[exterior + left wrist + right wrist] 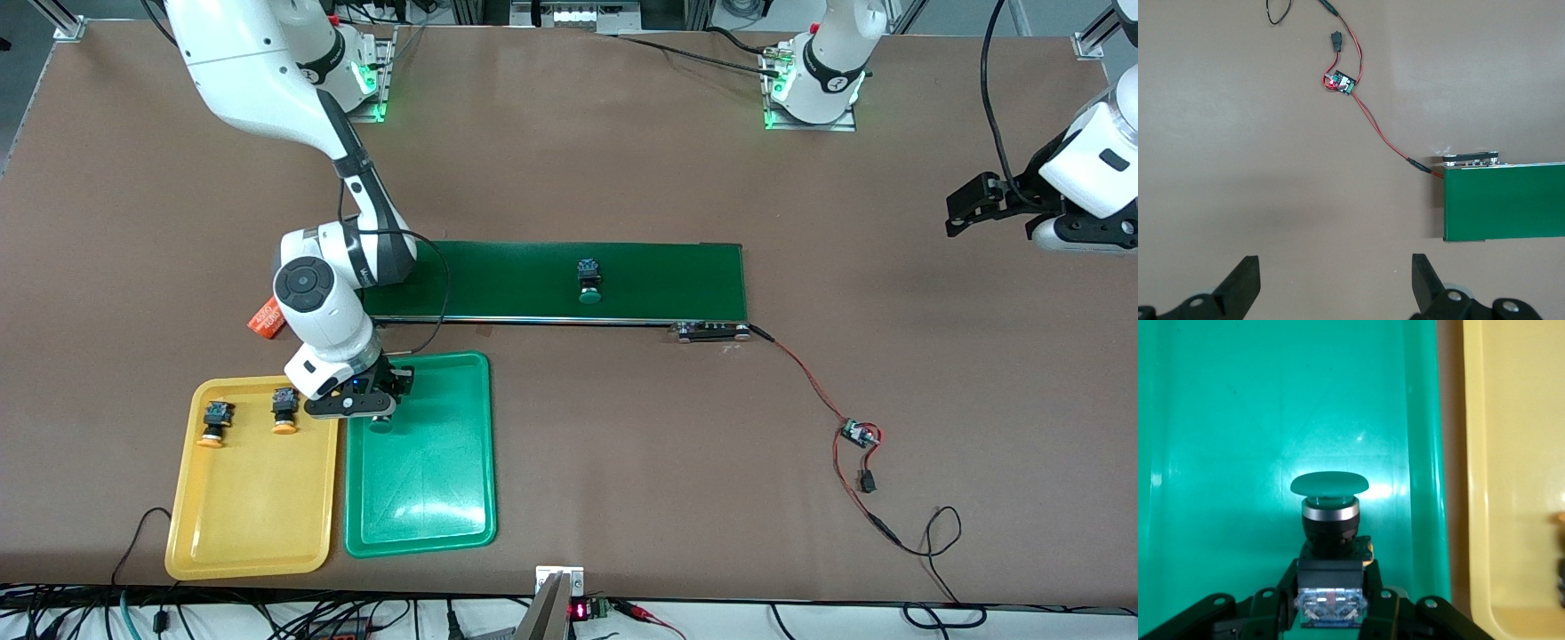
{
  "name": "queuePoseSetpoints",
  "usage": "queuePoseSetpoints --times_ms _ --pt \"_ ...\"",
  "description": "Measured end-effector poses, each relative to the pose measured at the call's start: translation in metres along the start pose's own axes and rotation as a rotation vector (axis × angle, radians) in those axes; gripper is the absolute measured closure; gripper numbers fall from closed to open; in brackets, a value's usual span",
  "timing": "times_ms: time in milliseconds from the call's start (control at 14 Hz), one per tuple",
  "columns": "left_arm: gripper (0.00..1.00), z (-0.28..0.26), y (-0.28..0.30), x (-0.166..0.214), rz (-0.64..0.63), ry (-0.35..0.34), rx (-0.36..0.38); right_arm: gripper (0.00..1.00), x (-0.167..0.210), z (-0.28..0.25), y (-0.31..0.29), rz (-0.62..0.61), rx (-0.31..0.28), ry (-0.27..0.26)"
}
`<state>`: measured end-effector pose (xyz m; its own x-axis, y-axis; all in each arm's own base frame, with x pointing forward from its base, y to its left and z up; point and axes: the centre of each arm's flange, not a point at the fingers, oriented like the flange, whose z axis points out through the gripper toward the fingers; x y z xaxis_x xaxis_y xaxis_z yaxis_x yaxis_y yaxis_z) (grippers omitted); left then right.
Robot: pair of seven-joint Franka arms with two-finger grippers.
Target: Sort buttons by color to trays
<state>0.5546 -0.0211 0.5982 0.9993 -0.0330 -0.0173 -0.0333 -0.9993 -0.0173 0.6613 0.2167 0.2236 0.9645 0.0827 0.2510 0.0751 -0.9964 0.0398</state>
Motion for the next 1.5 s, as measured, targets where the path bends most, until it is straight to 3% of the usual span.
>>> queuePoseSetpoints --times_ms 214,285,641,854,1068,1495 --pt "0.0 0.001 0.001 0.0 0.003 -0.002 0.0 0.56 0.002 0.006 0.0 -0.001 0.001 0.014" --pt "0.0 0.001 0.003 0.0 0.005 -0.002 0.0 0.5 0.003 0.006 0.002 0.003 0.0 0.015" --pt "0.0 0.001 0.01 -0.001 0.018 -0.005 0.0 0.01 0.002 0.007 0.003 0.004 -0.001 0.004" --pt "0.0 0.0 0.021 -0.001 0.038 -0.004 0.001 0.0 -0.003 -0.005 0.001 0.002 -0.016 -0.092" --pt "0.0 0.0 0.021 -0.001 0.038 -0.004 0.001 0.0 -0.009 -0.056 -0.013 0.008 -0.015 -0.214" --pt "0.0 0.001 0.019 -0.002 0.033 -0.01 0.001 0.0 -0.06 -0.133 -0.036 0.066 0.019 -0.278"
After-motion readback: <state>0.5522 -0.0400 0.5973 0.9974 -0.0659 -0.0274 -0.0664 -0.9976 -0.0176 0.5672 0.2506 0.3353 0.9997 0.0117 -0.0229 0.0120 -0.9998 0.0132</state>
